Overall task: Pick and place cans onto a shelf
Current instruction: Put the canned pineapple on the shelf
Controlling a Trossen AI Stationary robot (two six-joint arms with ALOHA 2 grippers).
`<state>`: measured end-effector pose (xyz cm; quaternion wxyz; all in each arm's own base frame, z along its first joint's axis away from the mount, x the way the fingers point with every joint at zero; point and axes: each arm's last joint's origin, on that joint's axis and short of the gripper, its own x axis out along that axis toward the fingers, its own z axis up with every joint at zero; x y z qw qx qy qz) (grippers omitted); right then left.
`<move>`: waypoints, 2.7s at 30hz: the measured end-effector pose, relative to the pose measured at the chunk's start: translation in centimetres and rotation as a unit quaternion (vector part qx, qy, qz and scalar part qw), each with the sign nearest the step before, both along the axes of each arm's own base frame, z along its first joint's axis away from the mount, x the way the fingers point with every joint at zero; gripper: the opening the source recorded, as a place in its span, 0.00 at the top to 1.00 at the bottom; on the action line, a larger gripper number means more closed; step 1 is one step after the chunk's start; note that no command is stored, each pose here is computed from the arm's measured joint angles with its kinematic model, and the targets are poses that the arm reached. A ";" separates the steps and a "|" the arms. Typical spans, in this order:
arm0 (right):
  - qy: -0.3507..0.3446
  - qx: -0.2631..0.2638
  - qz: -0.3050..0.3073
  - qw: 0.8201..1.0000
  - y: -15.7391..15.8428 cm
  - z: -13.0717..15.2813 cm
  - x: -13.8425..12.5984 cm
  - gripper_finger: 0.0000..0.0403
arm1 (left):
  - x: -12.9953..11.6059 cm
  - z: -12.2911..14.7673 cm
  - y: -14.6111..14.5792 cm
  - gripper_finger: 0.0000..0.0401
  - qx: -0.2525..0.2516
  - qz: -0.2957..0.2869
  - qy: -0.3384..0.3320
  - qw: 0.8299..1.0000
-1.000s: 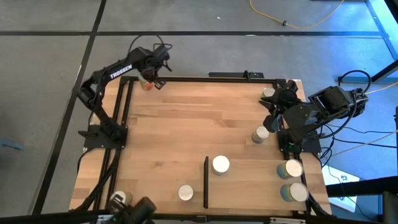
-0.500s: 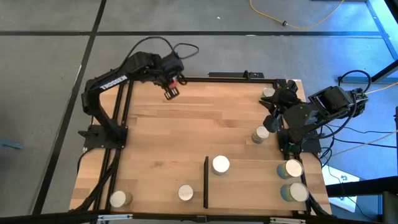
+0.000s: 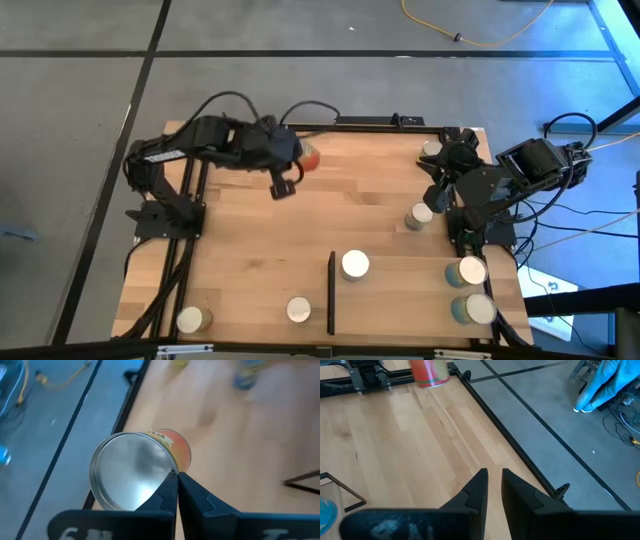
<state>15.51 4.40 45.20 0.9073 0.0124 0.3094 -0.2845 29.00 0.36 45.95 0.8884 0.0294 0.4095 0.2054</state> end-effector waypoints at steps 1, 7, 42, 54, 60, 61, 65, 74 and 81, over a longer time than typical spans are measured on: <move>0.000 0.000 0.000 1.000 0.0 0.0 0.0 0.86 | 0.1 0.1 -0.7 1.00 0.000 -0.012 -0.006 1.000; 0.000 0.000 0.000 1.000 0.0 0.0 0.0 0.86 | 0.2 0.6 -5.0 1.00 -0.004 -0.095 -0.039 0.995; -0.007 0.009 -0.009 1.000 0.0 0.0 0.0 0.86 | 5.8 -3.0 -19.9 1.00 -0.047 -0.429 -0.130 0.893; 0.006 0.004 -0.009 1.000 -0.1 -0.1 -0.2 0.86 | 7.4 -6.0 -20.8 1.00 -0.056 -0.410 -0.079 0.907; 0.021 -0.003 -0.009 1.000 -0.2 -0.3 -0.4 0.86 | 8.6 -7.6 -21.4 1.00 -0.072 -0.409 -0.065 0.907; 0.022 -0.004 -0.008 1.000 -0.2 -0.3 -0.4 0.86 | 8.5 -7.9 -21.4 1.00 -0.075 -0.406 -0.052 0.909; 0.022 -0.004 -0.008 1.000 -0.2 -0.3 -0.4 0.86 | 8.6 -8.3 -21.7 1.00 -0.088 -0.395 -0.047 0.913; 0.026 0.003 -0.002 1.000 -0.1 -0.3 -0.4 0.86 | 8.5 -8.5 -21.8 1.00 -0.092 -0.382 -0.042 0.919; 0.030 0.014 0.005 0.999 -0.1 -0.4 -0.4 0.86 | 8.5 -8.5 -21.8 1.00 -0.092 -0.379 -0.039 0.920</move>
